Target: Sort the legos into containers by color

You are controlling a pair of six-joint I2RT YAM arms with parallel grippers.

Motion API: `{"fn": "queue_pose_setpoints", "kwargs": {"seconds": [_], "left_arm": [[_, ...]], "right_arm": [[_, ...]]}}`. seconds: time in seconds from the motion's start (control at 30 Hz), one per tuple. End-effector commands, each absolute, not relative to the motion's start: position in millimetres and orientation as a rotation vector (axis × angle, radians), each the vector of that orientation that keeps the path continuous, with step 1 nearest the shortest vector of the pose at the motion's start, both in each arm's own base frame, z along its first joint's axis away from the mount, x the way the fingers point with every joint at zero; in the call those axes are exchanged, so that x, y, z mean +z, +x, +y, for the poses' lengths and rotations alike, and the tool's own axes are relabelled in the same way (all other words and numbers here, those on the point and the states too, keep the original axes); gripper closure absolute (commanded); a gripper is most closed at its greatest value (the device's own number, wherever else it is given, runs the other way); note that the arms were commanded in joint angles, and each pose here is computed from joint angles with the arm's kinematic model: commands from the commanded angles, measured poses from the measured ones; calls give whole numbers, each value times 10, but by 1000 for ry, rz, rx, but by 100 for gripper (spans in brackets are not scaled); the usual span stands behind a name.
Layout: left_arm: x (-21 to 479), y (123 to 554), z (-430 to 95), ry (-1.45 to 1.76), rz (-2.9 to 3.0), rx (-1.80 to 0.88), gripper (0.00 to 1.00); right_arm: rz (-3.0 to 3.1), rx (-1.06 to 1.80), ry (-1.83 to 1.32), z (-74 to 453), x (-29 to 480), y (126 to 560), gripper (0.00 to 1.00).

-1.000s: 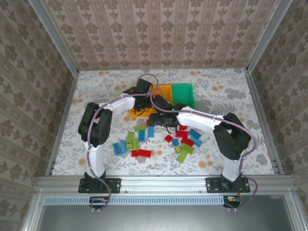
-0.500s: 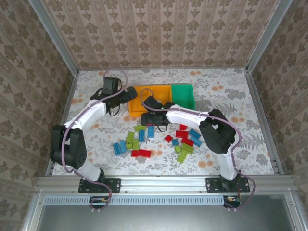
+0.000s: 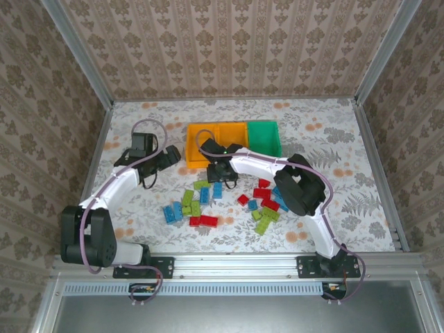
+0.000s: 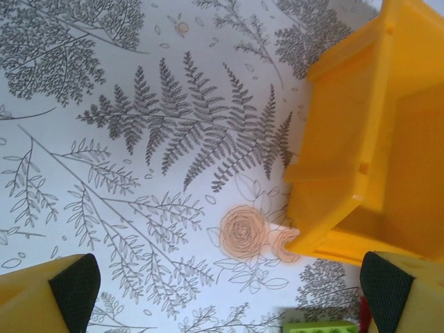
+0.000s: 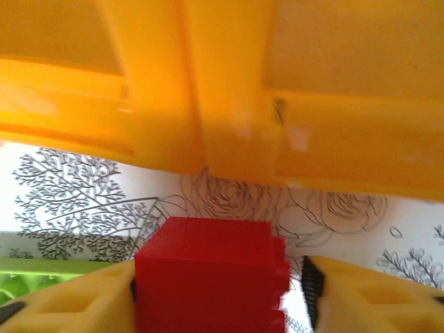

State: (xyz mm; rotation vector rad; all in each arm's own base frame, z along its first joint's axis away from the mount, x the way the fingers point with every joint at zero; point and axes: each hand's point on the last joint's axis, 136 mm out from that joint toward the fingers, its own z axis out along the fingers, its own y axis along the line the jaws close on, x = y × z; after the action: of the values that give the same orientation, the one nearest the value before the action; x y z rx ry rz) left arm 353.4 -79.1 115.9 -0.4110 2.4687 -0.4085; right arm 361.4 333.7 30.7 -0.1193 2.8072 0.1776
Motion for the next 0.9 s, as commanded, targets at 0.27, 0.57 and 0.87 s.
{"fn": "queue_pose_setpoints", "kwargs": {"seconds": [0.27, 0.57, 0.87], "left_arm": [[1113, 3456, -812, -321, 2467, -394, 0], [1066, 3303, -1126, -58, 2486, -352, 0], [1014, 3205, -1422, 108, 2481, -367, 0]], "right_arm": [[2654, 206, -102, 3201, 894, 3626, 68], [2450, 127, 112, 2107, 1529, 3852, 70], [2558, -49, 139, 1587, 1126, 4218, 69]]}}
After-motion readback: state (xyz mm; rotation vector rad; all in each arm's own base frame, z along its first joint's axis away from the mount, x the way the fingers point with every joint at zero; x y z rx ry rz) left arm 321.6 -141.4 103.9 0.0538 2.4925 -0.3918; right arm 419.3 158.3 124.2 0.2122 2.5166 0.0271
